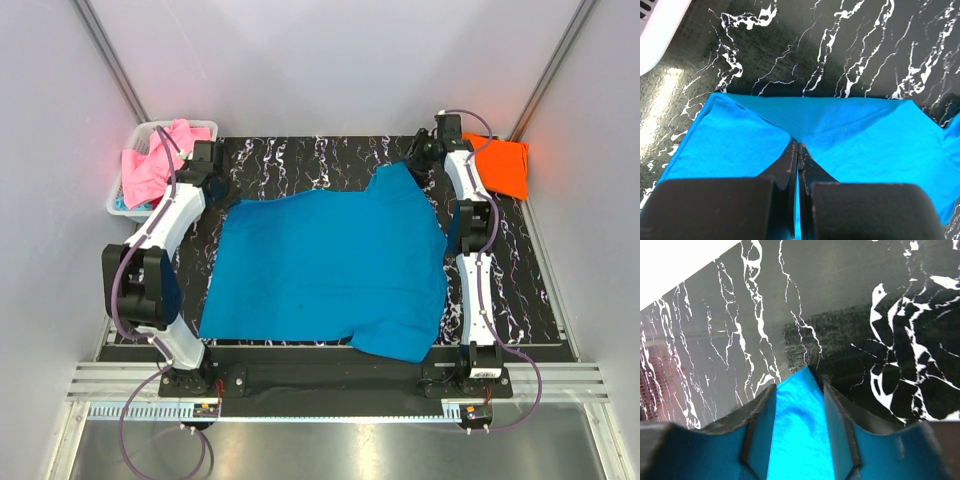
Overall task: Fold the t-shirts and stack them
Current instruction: Flatten the tshirt out, then fold the tshirt
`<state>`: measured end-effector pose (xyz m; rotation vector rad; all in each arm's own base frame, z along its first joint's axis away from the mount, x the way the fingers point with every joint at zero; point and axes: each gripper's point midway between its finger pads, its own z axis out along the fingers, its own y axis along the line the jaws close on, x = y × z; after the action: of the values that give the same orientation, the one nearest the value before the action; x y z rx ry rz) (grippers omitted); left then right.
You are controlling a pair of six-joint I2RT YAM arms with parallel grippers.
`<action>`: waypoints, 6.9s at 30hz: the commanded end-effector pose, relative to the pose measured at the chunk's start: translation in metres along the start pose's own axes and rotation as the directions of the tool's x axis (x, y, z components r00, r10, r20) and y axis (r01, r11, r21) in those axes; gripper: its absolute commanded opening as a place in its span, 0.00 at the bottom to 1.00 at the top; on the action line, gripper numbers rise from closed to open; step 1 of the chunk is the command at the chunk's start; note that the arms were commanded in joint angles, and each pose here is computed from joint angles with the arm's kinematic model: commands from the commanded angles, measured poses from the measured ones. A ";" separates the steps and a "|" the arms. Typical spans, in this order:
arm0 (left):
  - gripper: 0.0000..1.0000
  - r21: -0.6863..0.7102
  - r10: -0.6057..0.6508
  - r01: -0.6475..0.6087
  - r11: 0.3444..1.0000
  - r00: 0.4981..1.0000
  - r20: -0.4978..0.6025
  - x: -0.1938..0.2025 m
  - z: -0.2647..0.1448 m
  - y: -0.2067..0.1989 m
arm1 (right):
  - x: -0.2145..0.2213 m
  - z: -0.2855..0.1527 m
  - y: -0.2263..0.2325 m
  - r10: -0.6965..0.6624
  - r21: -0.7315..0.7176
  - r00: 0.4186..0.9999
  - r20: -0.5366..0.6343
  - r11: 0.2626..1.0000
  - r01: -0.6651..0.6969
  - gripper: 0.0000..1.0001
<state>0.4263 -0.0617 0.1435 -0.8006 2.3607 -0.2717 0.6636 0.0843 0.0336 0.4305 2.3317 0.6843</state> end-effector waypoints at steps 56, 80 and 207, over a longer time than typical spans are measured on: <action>0.00 0.095 -0.016 0.007 0.995 0.995 0.096 -0.013 -0.063 -0.008 | 0.042 -0.189 0.038 -0.069 0.221 0.993 -0.097 0.971 0.089 0.00; 0.00 -0.197 -0.188 0.203 0.959 0.978 0.091 0.024 -0.055 0.065 | 0.196 -0.302 -0.024 0.089 0.466 0.987 -0.130 0.885 -0.018 0.00; 0.35 0.040 0.022 -0.012 0.999 0.967 -0.252 0.098 0.001 0.009 | 0.349 -0.278 0.034 0.060 0.357 0.917 -0.395 0.929 0.093 0.48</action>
<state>0.3496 -0.1118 0.0699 -0.7939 2.6640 -0.3863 0.2340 0.1569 0.0413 0.4413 2.9030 0.2259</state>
